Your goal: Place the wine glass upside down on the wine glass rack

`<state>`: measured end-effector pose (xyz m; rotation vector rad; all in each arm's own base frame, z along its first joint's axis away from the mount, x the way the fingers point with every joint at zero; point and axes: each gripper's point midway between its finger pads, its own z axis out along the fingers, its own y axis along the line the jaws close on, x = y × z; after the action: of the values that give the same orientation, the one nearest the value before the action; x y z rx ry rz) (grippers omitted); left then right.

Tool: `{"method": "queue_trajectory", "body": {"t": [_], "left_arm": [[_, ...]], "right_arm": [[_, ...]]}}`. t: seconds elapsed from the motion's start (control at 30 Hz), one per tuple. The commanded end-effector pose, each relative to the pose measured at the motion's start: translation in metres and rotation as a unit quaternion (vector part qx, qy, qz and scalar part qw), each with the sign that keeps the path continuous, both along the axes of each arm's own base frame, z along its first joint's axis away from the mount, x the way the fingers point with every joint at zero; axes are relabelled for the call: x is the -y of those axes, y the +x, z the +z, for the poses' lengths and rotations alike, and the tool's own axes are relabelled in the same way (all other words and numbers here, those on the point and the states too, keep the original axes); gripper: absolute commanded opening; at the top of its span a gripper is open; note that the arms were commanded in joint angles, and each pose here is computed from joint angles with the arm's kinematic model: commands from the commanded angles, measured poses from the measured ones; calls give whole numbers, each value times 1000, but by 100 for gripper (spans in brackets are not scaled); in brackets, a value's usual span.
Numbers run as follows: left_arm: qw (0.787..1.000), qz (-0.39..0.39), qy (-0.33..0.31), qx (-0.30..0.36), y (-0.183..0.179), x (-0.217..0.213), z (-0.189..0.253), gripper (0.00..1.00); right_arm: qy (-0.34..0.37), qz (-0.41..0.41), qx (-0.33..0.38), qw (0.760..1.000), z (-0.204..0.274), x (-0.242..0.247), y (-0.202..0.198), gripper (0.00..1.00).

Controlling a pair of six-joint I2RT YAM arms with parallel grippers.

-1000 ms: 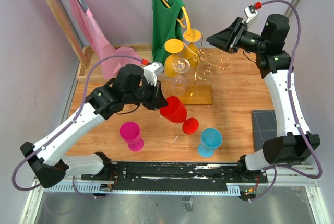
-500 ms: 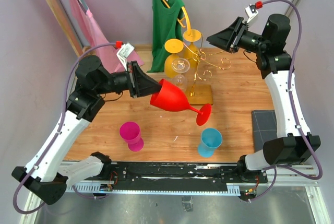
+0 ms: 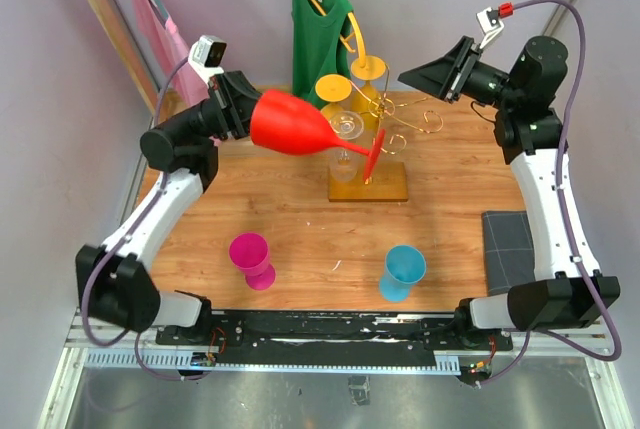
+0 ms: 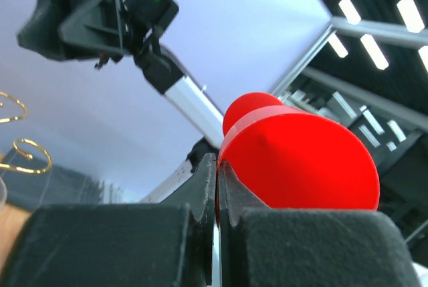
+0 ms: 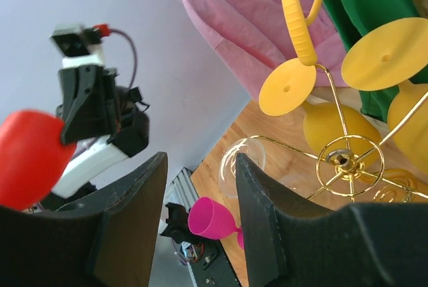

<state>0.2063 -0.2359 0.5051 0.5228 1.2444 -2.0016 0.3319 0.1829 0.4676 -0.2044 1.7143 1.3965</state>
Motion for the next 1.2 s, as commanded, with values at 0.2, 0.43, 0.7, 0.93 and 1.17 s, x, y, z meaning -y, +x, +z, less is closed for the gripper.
{"method": "queue_trajectory", "body": {"t": [0.2,0.43,0.7,0.93,1.17], "left_arm": [[982,-97,-163,-23,3,-34,35,0],[973,-113,-198,-45,15,-41,49,0],[969,-126,-209,-45,10,-45,60,0],[968,-128,-214,-39,3,-48,64,0],[968,-128,-215,-35,2,-48,66,0]], "right_arm": [[41,93,152,983,43,-11,-50,46],[122,201,261,936,96,-28,-105,47],[211,291,270,893,138,-44,-128,50],[231,327,265,877,151,-67,-133,50],[244,349,251,870,153,-82,-139,48]]}}
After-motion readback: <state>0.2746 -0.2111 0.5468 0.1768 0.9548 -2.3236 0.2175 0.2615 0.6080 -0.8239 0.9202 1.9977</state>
